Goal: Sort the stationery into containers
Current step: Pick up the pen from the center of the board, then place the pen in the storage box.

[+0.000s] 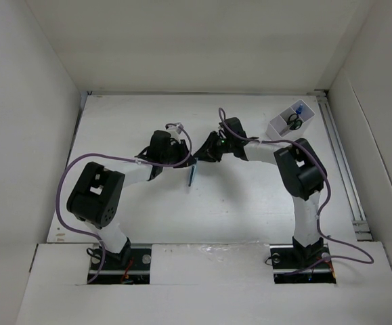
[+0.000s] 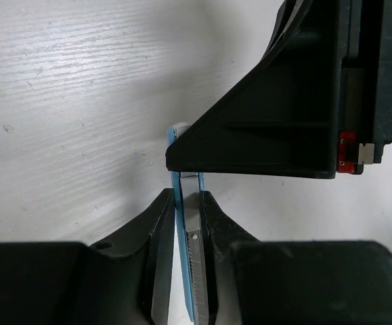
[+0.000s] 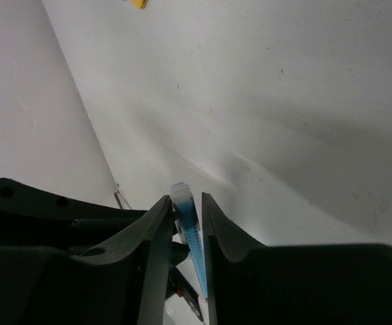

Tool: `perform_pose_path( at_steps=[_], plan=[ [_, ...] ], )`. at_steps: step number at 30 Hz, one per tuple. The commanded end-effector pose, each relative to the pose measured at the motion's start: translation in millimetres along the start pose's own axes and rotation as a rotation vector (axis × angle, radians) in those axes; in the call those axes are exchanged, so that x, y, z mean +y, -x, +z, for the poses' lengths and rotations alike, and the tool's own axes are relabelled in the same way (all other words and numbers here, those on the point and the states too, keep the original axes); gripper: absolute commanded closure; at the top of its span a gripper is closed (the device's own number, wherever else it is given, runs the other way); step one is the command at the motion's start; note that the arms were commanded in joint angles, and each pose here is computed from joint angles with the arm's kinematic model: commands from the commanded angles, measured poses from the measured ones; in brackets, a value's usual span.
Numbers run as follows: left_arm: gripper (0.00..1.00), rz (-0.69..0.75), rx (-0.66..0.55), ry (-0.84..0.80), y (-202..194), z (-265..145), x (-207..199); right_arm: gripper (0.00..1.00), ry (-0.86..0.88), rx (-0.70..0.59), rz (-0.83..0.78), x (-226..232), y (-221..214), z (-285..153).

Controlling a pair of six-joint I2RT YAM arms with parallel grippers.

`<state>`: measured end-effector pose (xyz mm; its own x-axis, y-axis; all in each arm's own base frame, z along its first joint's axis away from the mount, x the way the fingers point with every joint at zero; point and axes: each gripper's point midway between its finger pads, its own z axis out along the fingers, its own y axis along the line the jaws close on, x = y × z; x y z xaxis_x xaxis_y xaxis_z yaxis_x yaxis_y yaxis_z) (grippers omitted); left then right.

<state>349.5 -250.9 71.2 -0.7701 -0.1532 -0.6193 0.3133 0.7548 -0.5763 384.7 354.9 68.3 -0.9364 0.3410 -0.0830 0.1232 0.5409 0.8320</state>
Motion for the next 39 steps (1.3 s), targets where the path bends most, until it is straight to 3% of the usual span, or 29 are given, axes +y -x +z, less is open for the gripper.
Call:
perform_pose_path(
  at_steps=[1,5,6,7,11,13,21,23,24,28,31,35,39],
  plan=[
    [1.00,0.029,-0.055,-0.073,17.6,-7.8,-19.3,0.72,0.066,-0.013,-0.040,22.9,6.2,1.3],
    [1.00,0.021,-0.038,-0.102,14.5,-8.8,-24.7,1.00,0.084,-0.038,-0.056,30.1,9.5,-3.3],
    [0.96,0.018,-0.030,-0.098,12.1,-6.9,-22.5,1.00,0.073,-0.044,-0.051,25.7,9.4,-2.6],
    [0.82,0.023,-0.031,-0.116,10.5,-7.2,-24.5,1.00,0.067,-0.057,-0.051,25.4,10.0,-5.2],
    [0.52,0.068,-0.108,-0.152,30.8,-22.1,-40.9,1.00,0.058,-0.160,-0.053,31.5,31.4,-23.0],
    [0.47,0.082,-0.145,-0.160,38.2,-30.6,-46.7,1.00,0.060,-0.199,-0.045,31.4,44.6,-34.7],
    [0.44,0.089,-0.317,-0.119,62.5,-70.8,-54.1,1.00,-0.025,-0.535,0.029,7.7,126.9,-133.4],
    [0.44,0.070,-0.302,-0.068,59.8,-69.4,-44.6,1.00,-0.062,-0.695,0.044,14.8,149.2,-177.1],
    [0.46,0.067,-0.293,-0.062,57.6,-69.0,-43.2,1.00,-0.160,-0.865,0.073,-1.1,173.3,-208.0],
    [0.47,0.045,-0.306,-0.061,54.6,-73.1,-42.0,1.00,-0.408,-1.309,0.154,-12.4,197.0,-318.6],
    [0.49,0.031,-0.304,-0.052,54.0,-74.8,-41.0,1.00,-0.526,-1.523,0.192,-17.0,201.6,-372.9],
    [0.49,0.043,-0.317,-0.086,57.6,-82.4,-50.9,1.00,-0.697,-1.623,0.206,-26.7,212.7,-397.1],
    [0.49,0.037,-0.299,-0.075,51.1,-83.2,-47.5,1.00,-0.913,-1.631,0.200,-57.6,227.1,-390.1]
  ],
)
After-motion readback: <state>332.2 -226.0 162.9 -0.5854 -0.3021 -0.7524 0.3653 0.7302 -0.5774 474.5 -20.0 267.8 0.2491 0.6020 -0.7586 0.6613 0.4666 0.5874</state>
